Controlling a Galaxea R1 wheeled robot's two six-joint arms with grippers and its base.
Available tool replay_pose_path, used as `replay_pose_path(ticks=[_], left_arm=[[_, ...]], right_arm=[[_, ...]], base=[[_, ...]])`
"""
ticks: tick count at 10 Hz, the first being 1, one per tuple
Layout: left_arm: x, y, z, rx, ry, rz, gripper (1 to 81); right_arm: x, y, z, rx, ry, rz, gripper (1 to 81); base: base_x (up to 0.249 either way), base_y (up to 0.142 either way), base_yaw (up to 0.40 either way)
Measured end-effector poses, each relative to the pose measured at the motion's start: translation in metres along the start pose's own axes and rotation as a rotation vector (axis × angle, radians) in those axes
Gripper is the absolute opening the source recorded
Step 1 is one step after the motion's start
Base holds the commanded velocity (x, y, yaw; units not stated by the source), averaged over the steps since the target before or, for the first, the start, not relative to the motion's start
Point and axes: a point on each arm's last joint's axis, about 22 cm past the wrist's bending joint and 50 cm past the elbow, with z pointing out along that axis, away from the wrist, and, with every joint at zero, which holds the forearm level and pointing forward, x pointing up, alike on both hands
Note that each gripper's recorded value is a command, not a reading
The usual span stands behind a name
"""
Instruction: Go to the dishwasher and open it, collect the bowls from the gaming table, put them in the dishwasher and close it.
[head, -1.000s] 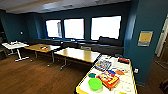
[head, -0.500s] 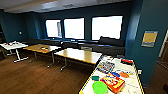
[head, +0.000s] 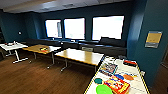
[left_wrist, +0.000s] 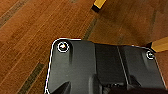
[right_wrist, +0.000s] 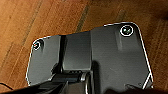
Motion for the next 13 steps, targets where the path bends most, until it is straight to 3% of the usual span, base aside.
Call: replay_pose_path(ticks=[5,13], left_arm=[[0.0015,0.0000,0.0002,0.000,0.002,0.000,81.1],[-0.0002,-0.0005,-0.0001,0.001,-0.001,0.000,81.1]], right_arm=[[0.0016,0.0000,0.0002,0.000,0.002,0.000,81.1],[-0.0031,-0.0006,-0.0002,0.001,-0.004,0.001,81.1]], base=[[0.125,0.044,0.000],[0.008,0.000,-0.015]])
